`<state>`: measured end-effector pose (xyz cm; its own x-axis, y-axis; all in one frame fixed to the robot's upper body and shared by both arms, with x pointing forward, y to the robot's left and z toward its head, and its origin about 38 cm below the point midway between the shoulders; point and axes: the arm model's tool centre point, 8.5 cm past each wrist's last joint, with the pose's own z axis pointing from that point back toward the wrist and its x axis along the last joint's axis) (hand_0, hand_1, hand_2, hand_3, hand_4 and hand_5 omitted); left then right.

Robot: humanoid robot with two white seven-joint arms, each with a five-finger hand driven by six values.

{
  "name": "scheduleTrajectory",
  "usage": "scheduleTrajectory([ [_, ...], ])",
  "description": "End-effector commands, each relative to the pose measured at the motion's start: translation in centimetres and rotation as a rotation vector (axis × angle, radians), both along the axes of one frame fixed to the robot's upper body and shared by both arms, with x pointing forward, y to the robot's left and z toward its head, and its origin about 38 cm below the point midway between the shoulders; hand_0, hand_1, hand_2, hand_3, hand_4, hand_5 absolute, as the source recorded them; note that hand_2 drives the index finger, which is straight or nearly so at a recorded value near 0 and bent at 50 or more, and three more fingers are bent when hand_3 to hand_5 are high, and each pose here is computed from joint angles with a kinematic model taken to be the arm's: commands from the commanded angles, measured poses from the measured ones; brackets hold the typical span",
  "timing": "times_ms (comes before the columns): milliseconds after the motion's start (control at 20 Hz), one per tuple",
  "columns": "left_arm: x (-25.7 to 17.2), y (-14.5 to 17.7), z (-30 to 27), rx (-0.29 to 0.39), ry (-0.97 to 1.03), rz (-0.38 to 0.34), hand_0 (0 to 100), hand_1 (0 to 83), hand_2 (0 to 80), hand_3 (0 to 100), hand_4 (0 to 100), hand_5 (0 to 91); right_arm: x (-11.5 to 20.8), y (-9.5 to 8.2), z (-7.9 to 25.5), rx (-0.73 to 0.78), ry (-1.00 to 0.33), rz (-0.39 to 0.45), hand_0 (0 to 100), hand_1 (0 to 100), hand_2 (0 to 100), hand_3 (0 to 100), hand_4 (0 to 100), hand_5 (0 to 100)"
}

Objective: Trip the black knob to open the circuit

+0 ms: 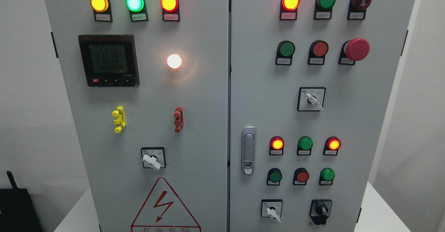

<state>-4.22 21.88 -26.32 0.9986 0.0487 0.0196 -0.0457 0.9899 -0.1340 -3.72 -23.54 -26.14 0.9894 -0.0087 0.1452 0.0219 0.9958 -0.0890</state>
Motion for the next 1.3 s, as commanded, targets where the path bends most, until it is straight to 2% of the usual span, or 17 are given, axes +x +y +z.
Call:
scheduleTrajectory([
  [0, 0.0, 0.0, 0.0, 0.0, 0.002, -0.023, 12, 38.9, 0.0, 0, 0, 0.0, 4.4, -0.5, 0.4, -0.009, -0.14, -0.047, 0, 2, 0, 0, 0, 0],
  [350, 0.0, 0.0, 0.0, 0.0, 0.002, -0.023, 12, 38.9, 0.0, 0, 0, 0.0, 8.2, -0.4, 1.8, -0.008, -0.293, -0.043, 0, 1, 0, 0, 0, 0],
  [700, 0.0, 0.0, 0.0, 0.0, 0.0, -0.023, 12, 38.9, 0.0, 0, 0, 0.0, 12.7, -0.5, 4.6, -0.045, -0.547, 0.045, 0, 1, 0, 0, 0, 0],
  [1000, 0.0, 0.0, 0.0, 0.0, 0.002, -0.023, 12, 38.9, 0.0, 0, 0, 0.0, 14.8, -0.2, 6.2, -0.049, -0.697, 0.058, 0, 0, 0, 0, 0, 0],
  [1250, 0.0, 0.0, 0.0, 0.0, 0.002, -0.023, 12, 38.9, 0.0, 0, 0, 0.0, 17.1, -0.5, 9.1, -0.055, -0.823, 0.065, 0, 0, 0, 0, 0, 0],
])
